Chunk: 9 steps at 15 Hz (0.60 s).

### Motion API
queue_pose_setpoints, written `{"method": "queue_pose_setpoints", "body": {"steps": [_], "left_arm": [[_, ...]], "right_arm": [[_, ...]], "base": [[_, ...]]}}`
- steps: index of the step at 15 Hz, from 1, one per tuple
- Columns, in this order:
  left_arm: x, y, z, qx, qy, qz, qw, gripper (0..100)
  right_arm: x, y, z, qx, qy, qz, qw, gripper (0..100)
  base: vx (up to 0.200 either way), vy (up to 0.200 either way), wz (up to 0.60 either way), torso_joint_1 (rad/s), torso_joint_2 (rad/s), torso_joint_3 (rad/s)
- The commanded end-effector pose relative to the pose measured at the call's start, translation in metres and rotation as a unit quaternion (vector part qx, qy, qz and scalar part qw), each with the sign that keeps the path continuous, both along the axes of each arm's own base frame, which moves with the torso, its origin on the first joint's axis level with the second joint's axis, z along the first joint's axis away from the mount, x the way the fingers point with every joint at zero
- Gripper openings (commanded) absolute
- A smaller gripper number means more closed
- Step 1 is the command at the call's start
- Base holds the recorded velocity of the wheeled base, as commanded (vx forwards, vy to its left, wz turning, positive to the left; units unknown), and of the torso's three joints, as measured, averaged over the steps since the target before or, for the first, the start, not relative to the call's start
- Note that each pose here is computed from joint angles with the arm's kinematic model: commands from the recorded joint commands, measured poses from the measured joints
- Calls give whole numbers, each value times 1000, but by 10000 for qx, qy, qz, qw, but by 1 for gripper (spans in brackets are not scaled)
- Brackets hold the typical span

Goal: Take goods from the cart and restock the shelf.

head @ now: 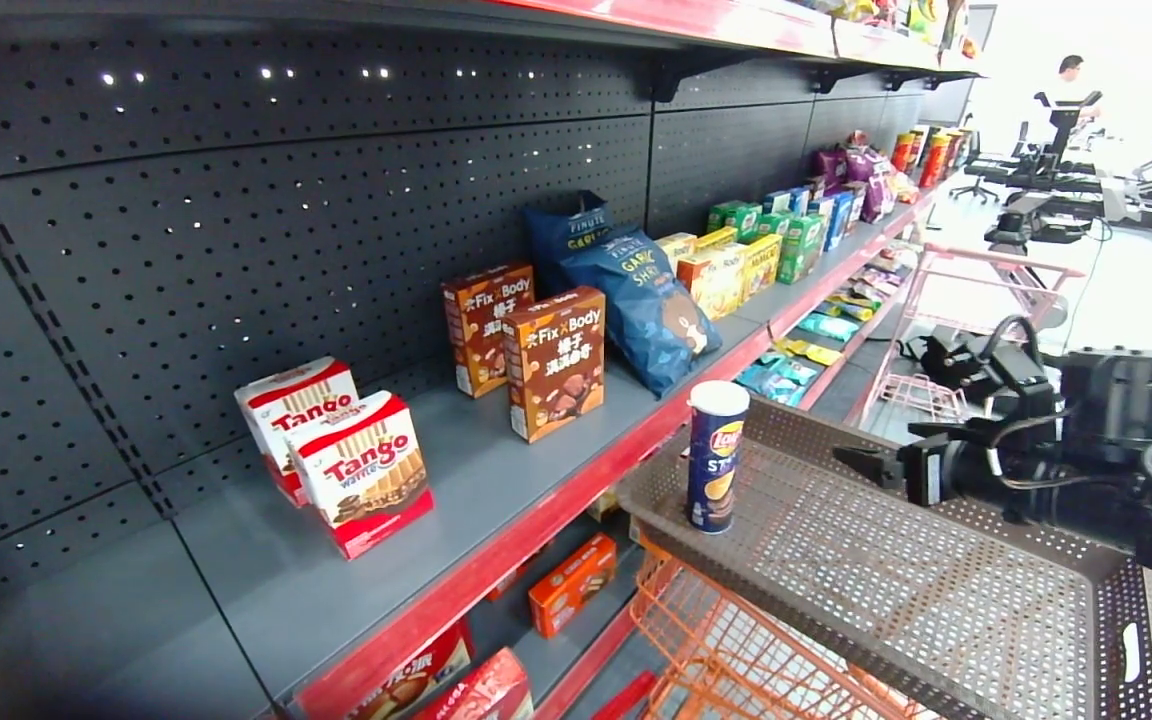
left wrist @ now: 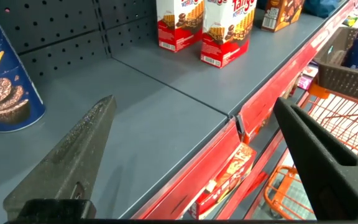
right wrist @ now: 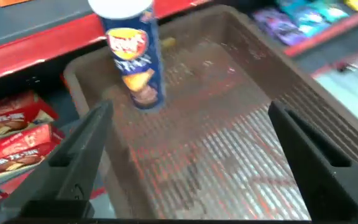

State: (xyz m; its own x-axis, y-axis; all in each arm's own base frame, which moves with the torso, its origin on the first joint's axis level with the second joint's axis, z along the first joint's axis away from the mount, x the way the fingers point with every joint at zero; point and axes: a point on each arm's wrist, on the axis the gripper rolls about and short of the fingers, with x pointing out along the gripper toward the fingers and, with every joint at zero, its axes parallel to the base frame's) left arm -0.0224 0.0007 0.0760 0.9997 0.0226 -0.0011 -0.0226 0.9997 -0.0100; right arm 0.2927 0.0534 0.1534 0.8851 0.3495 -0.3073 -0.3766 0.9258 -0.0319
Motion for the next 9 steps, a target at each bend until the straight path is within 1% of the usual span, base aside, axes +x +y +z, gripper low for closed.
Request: {"method": "queue_pose_setpoints", "body": {"steps": [1, 2, 4, 9], "left_arm": [[0, 0, 0, -4, 2, 2, 10000, 100], [0, 0, 0, 4, 2, 2, 10000, 100], [0, 0, 0, -4, 2, 2, 10000, 100], [0, 0, 0, -4, 2, 2, 10000, 100]], "right_arm": [[39, 31, -27, 1, 244, 470, 9986, 100], [46, 40, -30, 53, 232, 699, 9973, 100], [55, 48, -33, 106, 221, 1001, 9947, 100], [87, 57, -54, 118, 268, 1163, 9928, 100]], "base": [[0, 0, 0, 0, 0, 0], [0, 0, 0, 0, 0, 0], [0, 0, 0, 0, 0, 0], [0, 0, 0, 0, 0, 0]]}}
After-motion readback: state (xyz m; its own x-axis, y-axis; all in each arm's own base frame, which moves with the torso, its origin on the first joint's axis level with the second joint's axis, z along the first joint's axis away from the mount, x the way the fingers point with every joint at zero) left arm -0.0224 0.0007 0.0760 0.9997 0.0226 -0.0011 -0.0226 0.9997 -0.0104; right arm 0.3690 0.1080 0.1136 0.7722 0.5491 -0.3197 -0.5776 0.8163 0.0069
